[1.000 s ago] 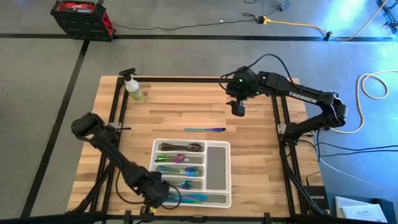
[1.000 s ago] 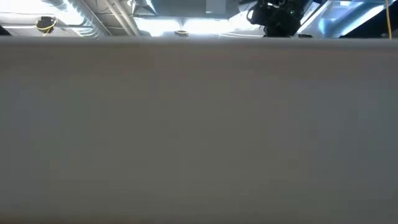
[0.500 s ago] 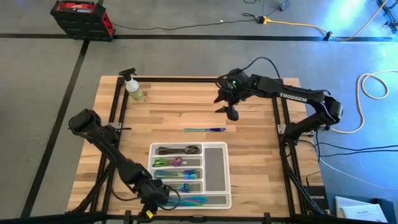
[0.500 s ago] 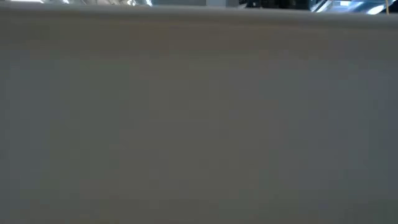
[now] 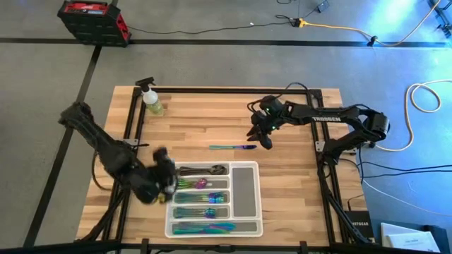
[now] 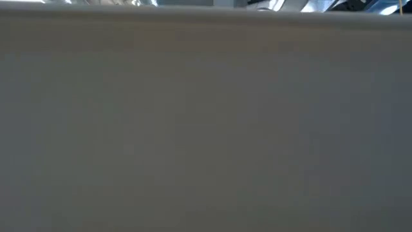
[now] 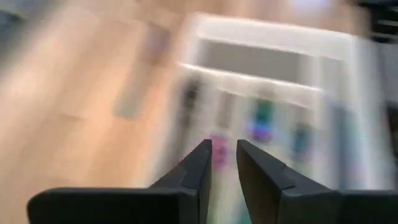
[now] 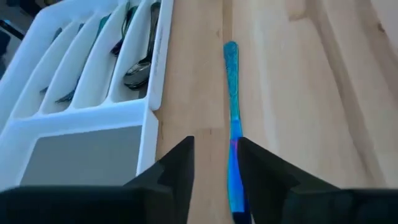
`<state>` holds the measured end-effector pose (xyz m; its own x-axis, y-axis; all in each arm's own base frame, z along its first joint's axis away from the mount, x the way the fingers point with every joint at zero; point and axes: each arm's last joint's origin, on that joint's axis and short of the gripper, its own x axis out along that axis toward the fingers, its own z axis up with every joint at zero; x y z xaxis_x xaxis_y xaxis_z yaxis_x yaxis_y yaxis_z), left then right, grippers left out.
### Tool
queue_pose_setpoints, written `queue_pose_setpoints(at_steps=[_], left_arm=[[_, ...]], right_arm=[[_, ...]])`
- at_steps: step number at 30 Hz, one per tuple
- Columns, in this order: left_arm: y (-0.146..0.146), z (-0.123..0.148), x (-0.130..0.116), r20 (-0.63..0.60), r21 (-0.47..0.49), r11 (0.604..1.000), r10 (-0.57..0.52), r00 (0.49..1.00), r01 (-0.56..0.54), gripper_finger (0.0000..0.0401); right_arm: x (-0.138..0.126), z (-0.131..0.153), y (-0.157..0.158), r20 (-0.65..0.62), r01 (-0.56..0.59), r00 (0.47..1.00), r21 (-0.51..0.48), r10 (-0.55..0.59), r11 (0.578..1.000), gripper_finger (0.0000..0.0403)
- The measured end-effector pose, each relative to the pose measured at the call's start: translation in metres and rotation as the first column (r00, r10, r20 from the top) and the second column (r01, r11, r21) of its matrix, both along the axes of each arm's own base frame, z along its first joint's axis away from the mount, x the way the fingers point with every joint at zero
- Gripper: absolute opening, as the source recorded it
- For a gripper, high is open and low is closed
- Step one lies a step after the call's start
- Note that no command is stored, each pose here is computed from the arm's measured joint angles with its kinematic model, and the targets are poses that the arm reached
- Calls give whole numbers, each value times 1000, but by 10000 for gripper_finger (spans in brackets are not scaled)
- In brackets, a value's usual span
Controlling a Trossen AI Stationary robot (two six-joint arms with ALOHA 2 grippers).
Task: Sort silverware
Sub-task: Put the purple knife into the white silverware tray
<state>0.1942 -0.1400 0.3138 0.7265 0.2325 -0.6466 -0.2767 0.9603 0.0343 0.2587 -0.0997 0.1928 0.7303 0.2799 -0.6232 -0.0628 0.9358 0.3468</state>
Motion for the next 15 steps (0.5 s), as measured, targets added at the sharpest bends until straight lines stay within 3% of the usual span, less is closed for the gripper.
queue_pose_setpoints(at_steps=[2,4,6,9,15], left_arm=[[19,-3,0,27,134,988,77,997,-80,60],[38,-13,3,45,179,971,150,988,-156,60],[58,-29,7,37,121,972,201,979,-204,60],[84,-57,16,47,32,989,143,989,-145,60],[151,-76,32,358,65,990,97,929,-128,60]], right_arm=[[0,-2,0,-3,33,999,33,-33,999,88],[0,-4,0,-15,86,996,56,-85,995,77],[-1,-5,-1,-40,136,990,63,-133,989,72],[0,-4,-3,-41,182,983,37,-181,983,70],[1,-4,-5,-3,146,989,-95,-146,985,69]])
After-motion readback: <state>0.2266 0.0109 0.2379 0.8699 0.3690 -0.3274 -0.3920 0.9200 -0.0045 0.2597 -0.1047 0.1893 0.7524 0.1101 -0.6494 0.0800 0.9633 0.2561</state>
